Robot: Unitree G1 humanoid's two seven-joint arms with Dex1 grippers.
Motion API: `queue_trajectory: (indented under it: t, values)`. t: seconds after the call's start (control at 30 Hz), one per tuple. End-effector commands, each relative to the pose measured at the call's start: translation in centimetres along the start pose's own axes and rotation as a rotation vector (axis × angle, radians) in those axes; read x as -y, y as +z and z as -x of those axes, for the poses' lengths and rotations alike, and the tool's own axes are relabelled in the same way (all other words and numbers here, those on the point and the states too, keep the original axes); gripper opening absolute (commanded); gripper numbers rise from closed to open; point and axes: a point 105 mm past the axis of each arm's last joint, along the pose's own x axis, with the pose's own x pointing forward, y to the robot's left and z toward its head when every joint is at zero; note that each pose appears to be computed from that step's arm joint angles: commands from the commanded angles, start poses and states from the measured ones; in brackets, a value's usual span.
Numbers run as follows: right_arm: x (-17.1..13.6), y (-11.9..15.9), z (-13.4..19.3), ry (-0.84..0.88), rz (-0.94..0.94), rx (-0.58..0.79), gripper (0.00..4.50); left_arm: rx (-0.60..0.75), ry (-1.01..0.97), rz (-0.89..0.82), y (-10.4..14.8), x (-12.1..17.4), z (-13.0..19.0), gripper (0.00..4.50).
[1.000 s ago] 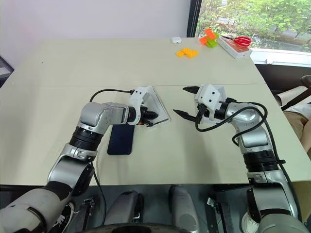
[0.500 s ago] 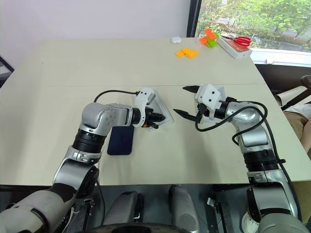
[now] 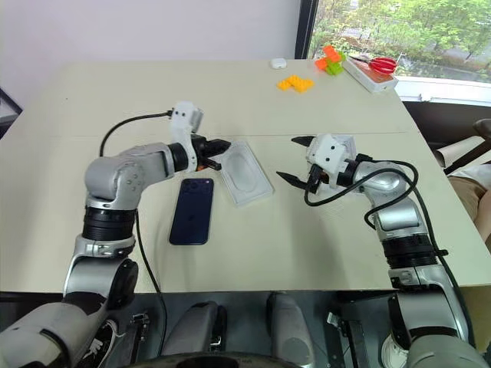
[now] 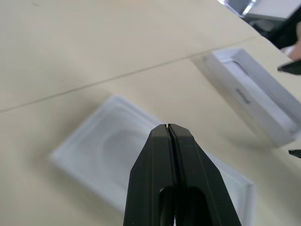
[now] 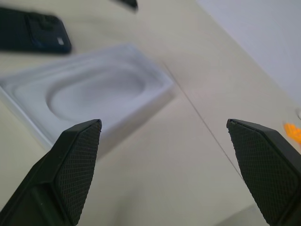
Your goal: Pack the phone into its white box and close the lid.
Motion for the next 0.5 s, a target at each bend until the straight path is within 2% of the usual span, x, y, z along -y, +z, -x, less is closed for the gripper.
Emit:
queue_trajectory:
  t: [0.03,0.13,0.3,0.5]
  values:
    - [0.0,0.2,-1.0,-0.022,0.1,-0.013,4.5,0.013,0.026,-0.027,-0.1,-1.0,1.2,0.06]
    - [-0.3,-0.5,-2.0,-0.025,0.136,-0.045,4.5,-0.028,0.053,-0.035,-1.5,-1.9,2.0,0.06]
    - [-0.7,-0.9,-2.6,-0.01,0.148,-0.052,4.5,-0.051,0.06,-0.026,-2.3,-2.0,2.2,0.06]
    - [-3.6,1.1,-2.4,0.134,0.109,0.061,4.5,-0.073,0.079,-0.047,-3.4,-2.7,2.9,0.06]
